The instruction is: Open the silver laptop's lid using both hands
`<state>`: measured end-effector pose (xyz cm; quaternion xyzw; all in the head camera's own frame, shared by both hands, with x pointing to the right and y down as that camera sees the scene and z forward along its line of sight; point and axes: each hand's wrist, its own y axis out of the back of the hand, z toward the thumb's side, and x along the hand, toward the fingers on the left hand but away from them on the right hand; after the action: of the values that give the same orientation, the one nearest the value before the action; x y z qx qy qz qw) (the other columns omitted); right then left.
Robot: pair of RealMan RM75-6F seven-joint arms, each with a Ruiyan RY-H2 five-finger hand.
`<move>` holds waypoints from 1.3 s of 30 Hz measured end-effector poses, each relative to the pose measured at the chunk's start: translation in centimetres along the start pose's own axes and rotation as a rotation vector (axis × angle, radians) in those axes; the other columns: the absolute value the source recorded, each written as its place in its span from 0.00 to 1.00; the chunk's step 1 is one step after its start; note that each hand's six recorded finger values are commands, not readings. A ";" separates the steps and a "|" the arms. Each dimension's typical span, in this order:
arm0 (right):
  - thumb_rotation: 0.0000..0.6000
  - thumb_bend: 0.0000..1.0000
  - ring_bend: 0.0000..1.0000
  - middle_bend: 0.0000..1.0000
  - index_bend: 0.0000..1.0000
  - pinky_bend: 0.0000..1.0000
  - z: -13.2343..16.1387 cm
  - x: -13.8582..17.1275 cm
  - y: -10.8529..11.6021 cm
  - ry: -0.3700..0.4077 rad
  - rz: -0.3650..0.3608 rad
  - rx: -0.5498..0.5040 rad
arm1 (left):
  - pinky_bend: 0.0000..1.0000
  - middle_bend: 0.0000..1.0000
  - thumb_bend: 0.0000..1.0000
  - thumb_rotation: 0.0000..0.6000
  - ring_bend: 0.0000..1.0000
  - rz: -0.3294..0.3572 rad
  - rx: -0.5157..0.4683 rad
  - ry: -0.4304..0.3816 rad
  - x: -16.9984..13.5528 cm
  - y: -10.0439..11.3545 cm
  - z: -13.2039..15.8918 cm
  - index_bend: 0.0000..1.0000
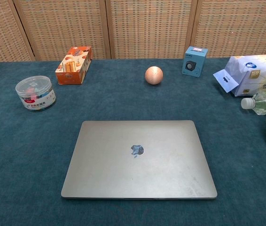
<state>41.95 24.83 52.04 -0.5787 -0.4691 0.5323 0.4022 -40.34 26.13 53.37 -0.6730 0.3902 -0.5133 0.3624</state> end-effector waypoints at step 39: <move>1.00 0.00 0.00 0.00 0.07 0.00 -0.3 -0.4 -0.2 -0.013 0.024 -0.046 | 0.00 0.00 0.00 1.00 0.00 -0.146 0.201 -0.760 6.2 -9.5 15.5 0.00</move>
<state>42.18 24.53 52.39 -0.5899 -0.4767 0.5299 0.3795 -22.73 26.01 61.13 -0.8020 0.1272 -0.2878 0.5077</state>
